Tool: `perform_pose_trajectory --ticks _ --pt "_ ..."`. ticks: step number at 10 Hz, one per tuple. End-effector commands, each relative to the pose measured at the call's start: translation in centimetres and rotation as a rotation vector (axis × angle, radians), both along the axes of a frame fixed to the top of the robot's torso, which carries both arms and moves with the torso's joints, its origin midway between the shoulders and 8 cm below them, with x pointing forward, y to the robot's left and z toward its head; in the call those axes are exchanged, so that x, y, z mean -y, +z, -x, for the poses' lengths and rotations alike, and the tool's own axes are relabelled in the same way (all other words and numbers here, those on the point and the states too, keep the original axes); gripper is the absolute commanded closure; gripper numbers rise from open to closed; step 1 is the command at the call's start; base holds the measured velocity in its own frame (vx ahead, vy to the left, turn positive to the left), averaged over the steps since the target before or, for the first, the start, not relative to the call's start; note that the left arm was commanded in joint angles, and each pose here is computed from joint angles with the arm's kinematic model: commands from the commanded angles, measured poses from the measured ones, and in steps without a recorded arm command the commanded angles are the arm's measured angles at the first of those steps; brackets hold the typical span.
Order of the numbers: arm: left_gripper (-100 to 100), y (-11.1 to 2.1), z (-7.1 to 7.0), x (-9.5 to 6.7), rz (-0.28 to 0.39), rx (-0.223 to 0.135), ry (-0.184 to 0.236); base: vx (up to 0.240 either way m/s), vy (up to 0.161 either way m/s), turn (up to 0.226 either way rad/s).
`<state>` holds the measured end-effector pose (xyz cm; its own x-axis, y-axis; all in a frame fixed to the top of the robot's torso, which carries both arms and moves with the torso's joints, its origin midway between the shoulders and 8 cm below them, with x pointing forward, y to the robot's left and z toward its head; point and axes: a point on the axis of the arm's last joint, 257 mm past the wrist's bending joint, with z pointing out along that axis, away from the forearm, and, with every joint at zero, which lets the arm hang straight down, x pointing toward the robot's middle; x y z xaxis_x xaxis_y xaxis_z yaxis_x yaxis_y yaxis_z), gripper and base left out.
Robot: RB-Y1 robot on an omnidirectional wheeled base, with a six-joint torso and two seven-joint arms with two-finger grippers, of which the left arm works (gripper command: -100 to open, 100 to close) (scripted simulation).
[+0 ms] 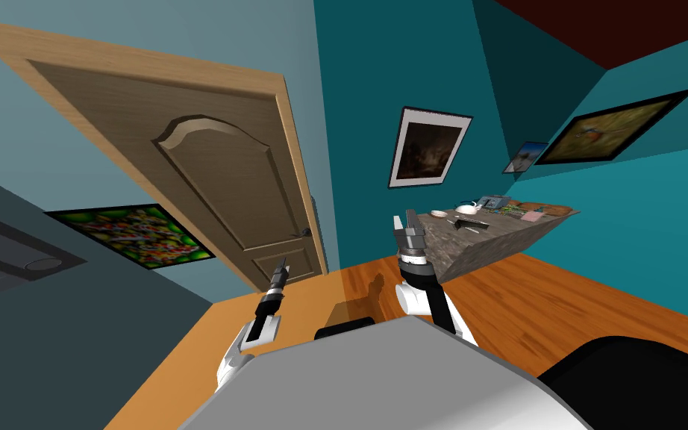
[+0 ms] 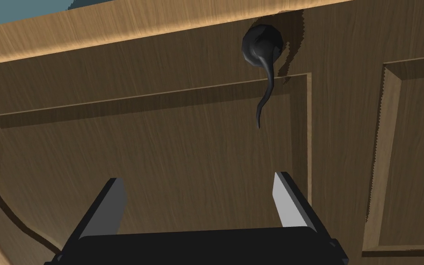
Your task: Push the door open
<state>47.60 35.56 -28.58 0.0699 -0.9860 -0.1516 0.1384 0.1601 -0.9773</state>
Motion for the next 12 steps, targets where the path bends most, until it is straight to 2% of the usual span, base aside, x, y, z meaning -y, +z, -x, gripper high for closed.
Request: perform_pose_trajectory --ticks 1,6,7,12 --pt "-100 -0.9 -0.2 -0.4 0.006 -0.016 0.004 0.111 0.011 -0.007" --pt "-100 -3.1 -0.5 -1.5 0.024 -0.062 0.017 0.101 -0.005 -0.007" --pt "-100 -3.9 -0.5 -2.0 0.031 -0.078 0.022 0.137 -0.023 -0.009" --pt "-100 -5.8 -0.6 -3.1 0.050 -0.121 0.037 0.130 -0.002 -0.006"
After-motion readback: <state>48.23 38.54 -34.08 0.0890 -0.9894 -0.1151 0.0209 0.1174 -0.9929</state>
